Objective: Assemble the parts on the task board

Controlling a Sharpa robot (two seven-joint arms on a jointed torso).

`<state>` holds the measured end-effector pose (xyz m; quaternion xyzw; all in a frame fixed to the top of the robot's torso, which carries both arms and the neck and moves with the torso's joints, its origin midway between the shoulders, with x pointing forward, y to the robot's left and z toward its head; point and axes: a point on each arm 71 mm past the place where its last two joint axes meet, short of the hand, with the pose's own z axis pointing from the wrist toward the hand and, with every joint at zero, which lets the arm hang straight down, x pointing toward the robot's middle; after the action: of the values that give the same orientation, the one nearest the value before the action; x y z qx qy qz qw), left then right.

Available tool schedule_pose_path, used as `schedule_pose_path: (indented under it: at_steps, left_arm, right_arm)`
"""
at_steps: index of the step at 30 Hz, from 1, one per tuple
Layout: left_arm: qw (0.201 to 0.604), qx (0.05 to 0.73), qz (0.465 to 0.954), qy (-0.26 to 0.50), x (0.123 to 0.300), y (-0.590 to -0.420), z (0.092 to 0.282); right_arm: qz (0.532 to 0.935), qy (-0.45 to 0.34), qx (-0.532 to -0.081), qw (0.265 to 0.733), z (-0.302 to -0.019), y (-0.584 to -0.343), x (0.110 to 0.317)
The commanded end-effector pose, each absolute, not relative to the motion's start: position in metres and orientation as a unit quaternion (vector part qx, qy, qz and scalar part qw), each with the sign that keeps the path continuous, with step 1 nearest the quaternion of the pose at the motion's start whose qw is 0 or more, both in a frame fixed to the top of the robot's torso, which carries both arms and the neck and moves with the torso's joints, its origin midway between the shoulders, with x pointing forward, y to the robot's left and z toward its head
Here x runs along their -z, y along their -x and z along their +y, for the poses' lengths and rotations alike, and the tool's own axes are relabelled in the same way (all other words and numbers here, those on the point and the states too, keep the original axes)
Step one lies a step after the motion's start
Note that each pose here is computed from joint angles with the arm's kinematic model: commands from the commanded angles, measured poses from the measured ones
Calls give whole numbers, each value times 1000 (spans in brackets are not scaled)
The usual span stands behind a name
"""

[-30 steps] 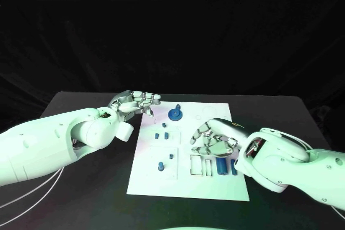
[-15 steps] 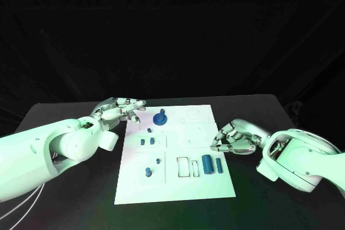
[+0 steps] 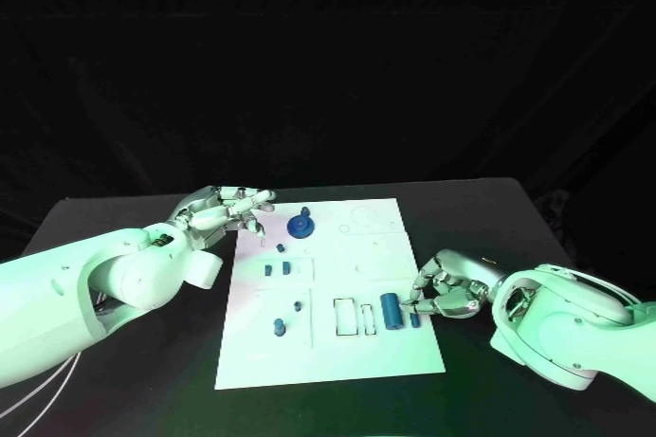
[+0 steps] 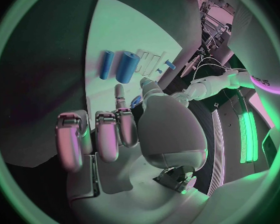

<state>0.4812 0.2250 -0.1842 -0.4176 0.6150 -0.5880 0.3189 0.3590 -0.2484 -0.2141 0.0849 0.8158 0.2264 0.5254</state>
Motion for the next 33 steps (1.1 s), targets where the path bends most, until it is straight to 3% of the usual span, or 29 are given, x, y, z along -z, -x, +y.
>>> schedule_pose_path:
  at_steps: [1,22,33]
  left_arm:
    - [311,602,614,406,182,-479,221]
    - [307,598,618,407,183,-479,224]
    - [310,597,622,402,183,-479,225]
  right_arm:
    - [810,-78,-190,549,-251,-361,219]
    - [807,-55,-206,551,-226,-362,236]
    - [824,-39,-192,531,-218,-362,250]
